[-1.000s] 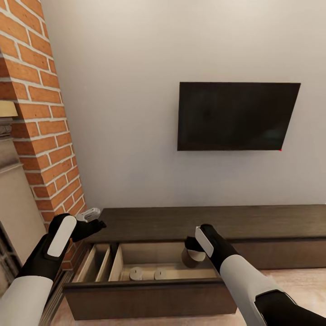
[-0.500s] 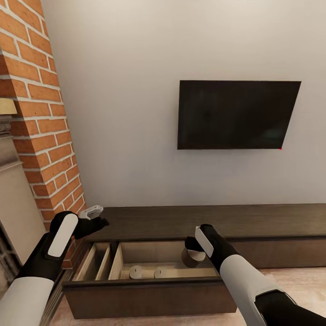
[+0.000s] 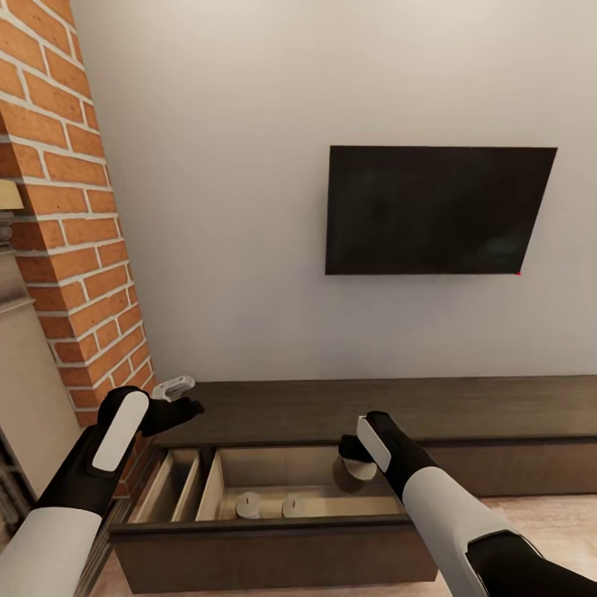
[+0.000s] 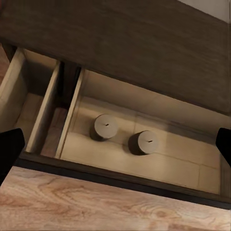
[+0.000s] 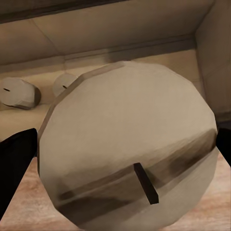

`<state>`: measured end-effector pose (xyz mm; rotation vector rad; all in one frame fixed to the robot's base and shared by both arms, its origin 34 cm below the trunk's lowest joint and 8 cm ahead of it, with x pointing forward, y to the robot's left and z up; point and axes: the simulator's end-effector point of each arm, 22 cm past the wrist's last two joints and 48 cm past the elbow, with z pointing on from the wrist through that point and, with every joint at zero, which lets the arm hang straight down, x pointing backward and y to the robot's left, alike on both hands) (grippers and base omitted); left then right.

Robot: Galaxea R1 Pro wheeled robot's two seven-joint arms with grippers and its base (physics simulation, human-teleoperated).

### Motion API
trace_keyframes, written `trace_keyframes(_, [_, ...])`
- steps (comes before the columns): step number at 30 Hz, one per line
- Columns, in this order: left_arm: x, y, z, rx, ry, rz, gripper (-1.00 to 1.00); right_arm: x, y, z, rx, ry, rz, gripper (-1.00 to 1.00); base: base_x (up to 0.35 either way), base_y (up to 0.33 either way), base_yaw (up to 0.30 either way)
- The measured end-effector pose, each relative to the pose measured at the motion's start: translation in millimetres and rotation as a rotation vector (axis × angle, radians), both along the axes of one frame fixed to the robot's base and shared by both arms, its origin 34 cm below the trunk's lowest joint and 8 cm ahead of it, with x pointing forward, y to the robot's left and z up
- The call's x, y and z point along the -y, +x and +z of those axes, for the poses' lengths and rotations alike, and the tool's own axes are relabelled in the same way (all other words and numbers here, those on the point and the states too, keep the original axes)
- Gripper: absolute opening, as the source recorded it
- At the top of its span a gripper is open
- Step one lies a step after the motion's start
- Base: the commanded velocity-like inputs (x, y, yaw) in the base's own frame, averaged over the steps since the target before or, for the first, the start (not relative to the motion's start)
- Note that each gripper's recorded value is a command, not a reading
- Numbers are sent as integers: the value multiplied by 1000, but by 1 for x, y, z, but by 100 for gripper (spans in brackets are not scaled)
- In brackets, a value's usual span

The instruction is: Place each of the two pumpkins and all three candles from the living room inside a cabinet in the living room (use any cabinet), then make sure every cabinet is closed, and position the cauldron so it is next to a table in the living room.

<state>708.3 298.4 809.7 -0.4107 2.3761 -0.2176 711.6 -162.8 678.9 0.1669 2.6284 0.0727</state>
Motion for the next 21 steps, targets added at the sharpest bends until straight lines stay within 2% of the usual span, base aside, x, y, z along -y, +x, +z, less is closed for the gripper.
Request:
trace_keyframes(6, [12, 6, 30, 86, -7, -19, 100, 4, -11, -19, -38, -7, -6, -100, 1, 0, 0])
trace_keyframes(21, [14, 2, 8, 103, -12, -23, 100, 4, -15, -49, -36, -12, -7, -100, 0, 0, 0])
